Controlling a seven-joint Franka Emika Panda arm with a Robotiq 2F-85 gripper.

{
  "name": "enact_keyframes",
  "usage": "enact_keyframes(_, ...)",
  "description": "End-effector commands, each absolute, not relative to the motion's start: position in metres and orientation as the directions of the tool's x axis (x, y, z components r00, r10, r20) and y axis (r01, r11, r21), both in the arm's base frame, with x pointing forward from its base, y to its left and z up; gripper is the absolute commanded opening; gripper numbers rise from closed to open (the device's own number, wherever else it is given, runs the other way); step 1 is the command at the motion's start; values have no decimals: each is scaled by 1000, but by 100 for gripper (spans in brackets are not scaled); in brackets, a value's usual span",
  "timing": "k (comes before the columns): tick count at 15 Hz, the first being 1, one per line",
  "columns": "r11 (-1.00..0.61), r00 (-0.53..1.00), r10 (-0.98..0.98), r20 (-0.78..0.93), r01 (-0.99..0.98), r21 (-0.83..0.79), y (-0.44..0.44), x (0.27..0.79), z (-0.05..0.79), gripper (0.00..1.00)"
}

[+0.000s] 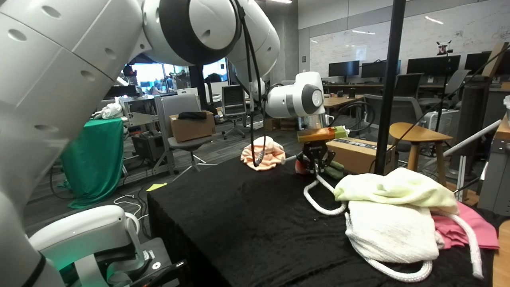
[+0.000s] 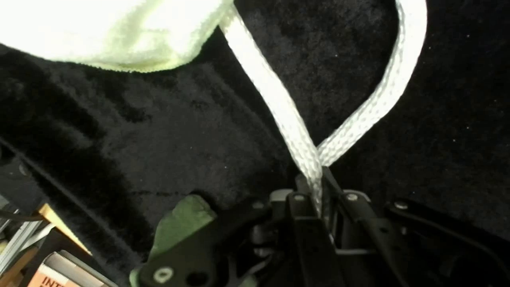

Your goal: Move the things on the table to the back right corner

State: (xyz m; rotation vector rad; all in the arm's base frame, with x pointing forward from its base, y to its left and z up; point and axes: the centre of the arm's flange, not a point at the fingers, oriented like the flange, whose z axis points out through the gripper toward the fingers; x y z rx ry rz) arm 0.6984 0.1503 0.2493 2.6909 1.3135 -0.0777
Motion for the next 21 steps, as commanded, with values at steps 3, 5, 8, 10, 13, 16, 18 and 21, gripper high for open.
enact_keyframes(3,-631,642,760,-100,766,121,131,663,287,8)
enact_keyframes(5,-649,660,745,-93,750,129,122,645,301,8)
enact_keyframes(8,-704,720,692,-54,690,168,110,620,324,8)
enact_keyframes(10,-767,783,622,10,607,209,98,606,342,8)
enact_keyframes(13,-843,853,514,91,483,239,74,595,363,8)
enact_keyframes(16,-909,913,379,149,337,245,41,593,376,8)
enact_keyframes(18,-941,943,281,180,234,243,16,593,383,8)
enact_keyframes(21,-970,968,126,215,74,233,-23,598,390,8)
